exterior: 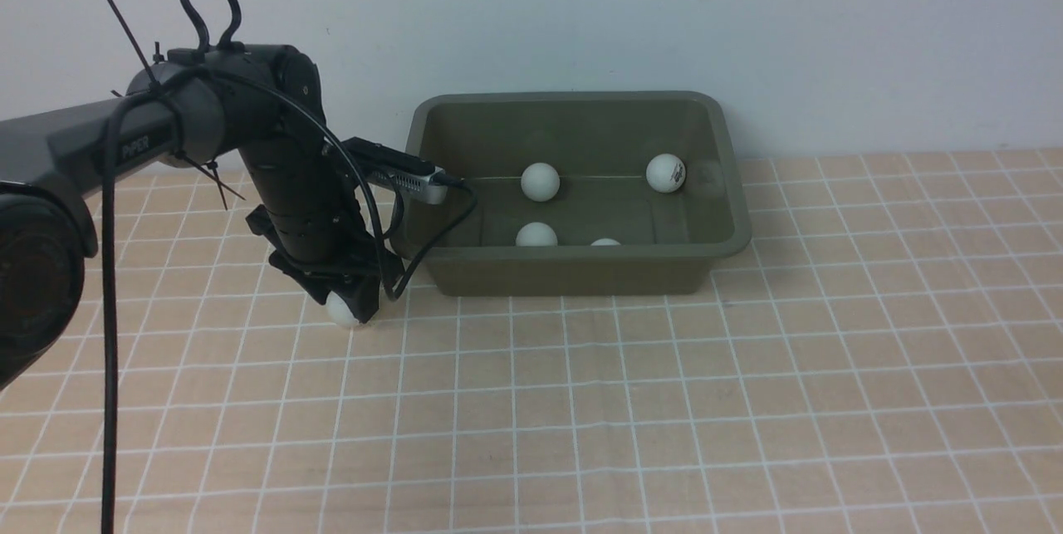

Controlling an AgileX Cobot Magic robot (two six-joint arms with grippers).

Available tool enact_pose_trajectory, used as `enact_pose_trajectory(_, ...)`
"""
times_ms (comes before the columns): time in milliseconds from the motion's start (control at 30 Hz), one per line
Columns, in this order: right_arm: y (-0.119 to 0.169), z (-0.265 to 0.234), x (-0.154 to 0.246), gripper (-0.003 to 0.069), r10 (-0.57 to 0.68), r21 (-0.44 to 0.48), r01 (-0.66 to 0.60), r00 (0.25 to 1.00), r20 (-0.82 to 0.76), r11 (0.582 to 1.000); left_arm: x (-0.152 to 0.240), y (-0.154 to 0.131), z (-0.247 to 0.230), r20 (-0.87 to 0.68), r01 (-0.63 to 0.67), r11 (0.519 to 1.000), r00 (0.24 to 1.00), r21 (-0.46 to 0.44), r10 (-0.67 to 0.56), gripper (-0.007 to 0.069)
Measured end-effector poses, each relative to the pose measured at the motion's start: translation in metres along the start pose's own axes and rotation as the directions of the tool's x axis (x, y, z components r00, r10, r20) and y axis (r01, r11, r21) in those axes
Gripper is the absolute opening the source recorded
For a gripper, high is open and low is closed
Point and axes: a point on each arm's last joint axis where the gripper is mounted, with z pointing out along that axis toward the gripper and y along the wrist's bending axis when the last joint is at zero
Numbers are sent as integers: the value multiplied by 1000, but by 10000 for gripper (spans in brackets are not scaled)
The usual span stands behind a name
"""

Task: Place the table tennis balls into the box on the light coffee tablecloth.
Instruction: 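Reach for and grasp a ping pong ball on the table beside the basket, then drop the ball into the bin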

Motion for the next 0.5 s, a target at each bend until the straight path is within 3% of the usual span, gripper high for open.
enact_pose_trajectory(267, 0, 0, 0, -18, 0, 0, 0, 1000, -2, 1000, 12, 5, -24, -76, 23, 997, 997, -71, -28, 312)
enact_pose_trajectory(500, 0, 0, 1, -18, -2, 1, 2, 1000, -7, 1000, 21, 2, -84, 33, 90, 993, 996, -79, -88, 312)
